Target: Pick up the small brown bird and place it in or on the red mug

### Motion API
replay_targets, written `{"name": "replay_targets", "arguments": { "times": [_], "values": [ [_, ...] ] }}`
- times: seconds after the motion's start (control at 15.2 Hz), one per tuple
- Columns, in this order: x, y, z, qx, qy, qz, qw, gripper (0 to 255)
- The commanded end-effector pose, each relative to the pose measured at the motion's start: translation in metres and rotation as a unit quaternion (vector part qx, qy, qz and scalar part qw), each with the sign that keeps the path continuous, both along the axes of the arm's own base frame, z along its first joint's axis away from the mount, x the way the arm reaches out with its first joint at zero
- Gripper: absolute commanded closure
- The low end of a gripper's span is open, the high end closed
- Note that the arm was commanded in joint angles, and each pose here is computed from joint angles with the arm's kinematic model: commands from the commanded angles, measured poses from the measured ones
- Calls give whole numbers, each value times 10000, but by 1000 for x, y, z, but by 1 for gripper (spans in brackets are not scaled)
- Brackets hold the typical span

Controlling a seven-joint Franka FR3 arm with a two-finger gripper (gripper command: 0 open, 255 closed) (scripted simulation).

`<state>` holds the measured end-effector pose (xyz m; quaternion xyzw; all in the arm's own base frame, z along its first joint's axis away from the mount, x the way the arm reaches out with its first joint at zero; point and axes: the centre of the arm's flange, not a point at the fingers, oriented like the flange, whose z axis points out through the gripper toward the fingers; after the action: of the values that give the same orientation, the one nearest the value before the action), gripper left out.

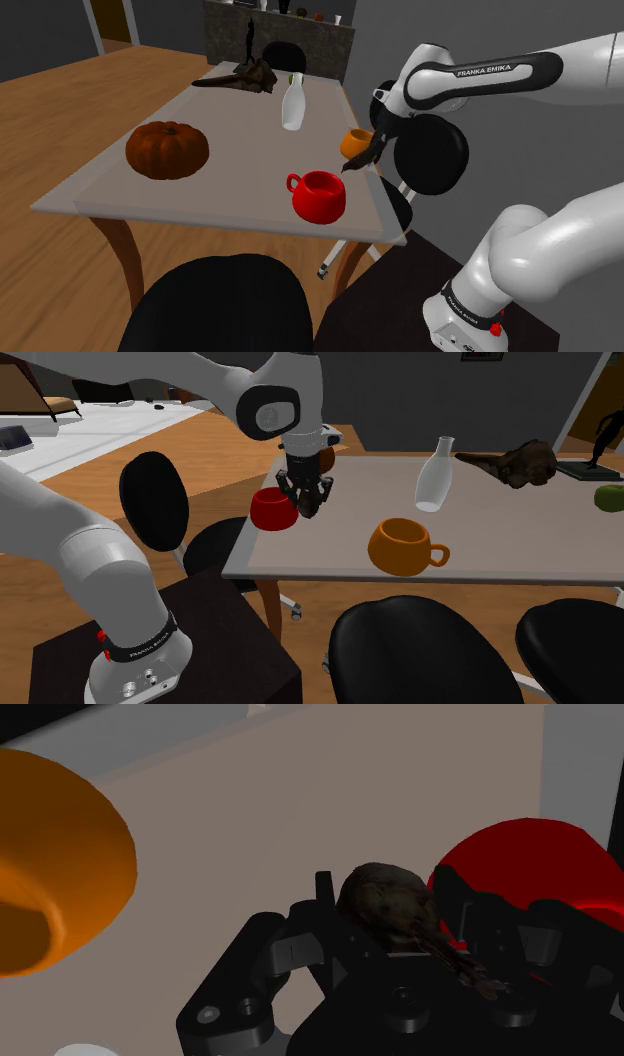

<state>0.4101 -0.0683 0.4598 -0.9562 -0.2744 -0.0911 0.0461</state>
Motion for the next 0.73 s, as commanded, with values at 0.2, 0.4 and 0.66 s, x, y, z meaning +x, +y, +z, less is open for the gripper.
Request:
{"name": "replay_targets", "arguments": {
  "times": [0.2, 0.4, 0.66],
  "values": [
    [0, 1, 26, 0, 2, 0, 10000, 255],
    [0, 1, 42, 0, 2, 0, 10000, 255],
    [3, 27, 49, 0, 2, 0, 10000, 255]
  ]
}}
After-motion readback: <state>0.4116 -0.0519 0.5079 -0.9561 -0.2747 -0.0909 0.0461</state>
